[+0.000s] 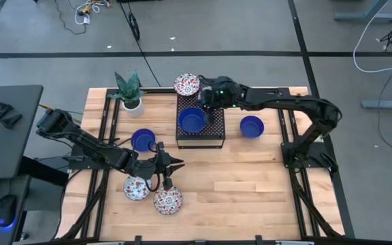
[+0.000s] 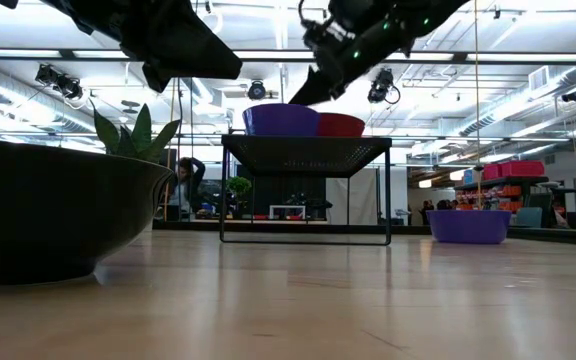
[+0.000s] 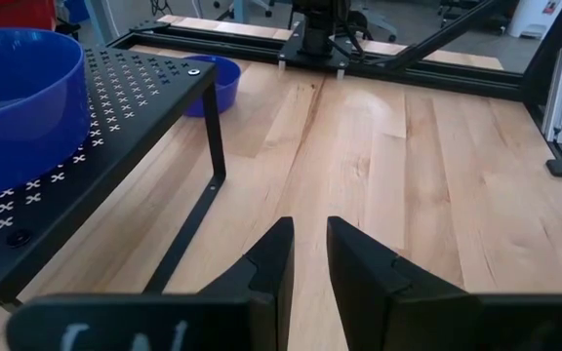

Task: Pick & Place Mini bowls
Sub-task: Stack the right red patterned bowl on top of the other red patterned bowl on the shelf, then stack the right blue bowl on top of the other blue bowl on the shelf

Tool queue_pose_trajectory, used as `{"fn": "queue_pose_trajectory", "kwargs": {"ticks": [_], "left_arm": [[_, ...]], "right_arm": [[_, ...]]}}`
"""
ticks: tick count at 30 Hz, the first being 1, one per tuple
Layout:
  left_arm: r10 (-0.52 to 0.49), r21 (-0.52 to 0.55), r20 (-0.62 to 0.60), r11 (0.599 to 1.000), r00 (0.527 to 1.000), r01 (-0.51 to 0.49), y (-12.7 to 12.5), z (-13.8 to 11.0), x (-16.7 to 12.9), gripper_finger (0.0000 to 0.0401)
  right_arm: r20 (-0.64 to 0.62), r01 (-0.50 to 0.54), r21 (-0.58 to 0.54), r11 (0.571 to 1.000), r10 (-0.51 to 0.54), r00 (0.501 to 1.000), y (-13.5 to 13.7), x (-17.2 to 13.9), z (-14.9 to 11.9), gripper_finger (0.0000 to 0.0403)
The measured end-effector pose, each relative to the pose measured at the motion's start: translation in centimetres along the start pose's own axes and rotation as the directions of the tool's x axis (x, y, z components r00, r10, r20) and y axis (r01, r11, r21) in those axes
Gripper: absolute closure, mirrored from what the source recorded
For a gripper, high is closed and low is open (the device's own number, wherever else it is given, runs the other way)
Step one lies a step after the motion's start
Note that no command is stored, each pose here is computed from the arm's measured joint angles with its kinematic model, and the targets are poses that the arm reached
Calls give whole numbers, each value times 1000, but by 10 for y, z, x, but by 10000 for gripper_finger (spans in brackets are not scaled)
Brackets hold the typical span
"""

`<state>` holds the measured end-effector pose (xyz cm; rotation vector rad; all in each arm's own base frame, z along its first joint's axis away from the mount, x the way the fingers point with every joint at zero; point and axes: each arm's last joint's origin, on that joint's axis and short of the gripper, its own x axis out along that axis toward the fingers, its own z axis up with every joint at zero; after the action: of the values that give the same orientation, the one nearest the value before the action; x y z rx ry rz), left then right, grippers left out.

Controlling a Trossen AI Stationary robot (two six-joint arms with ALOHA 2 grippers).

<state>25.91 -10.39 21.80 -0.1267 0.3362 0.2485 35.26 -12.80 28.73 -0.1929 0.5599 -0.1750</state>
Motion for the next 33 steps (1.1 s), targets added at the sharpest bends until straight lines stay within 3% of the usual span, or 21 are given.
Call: {"fn": "queue_pose_trajectory", "kwargs": {"ticks": [13,20,29,33], "left_arm": [[0,0,0,1000,1000,0,0,0,0,330],[0,0,0,1000,1000,0,0,0,0,330],[-22,-18,-8,1000,1000,22,-2,-1,-1,330],[-22,-17,-8,1000,1000,22,-2,-1,-1,330]], "right_arm": [[-13,35,18,999,-35,999,-15,2,-6,399],[12,38,-14,999,-38,999,-12,-45,11,399],[-292,-21,-45,999,7,956,48,-133,4,401],[-347,-51,8,999,51,937,74,-150,-22,401]]}}
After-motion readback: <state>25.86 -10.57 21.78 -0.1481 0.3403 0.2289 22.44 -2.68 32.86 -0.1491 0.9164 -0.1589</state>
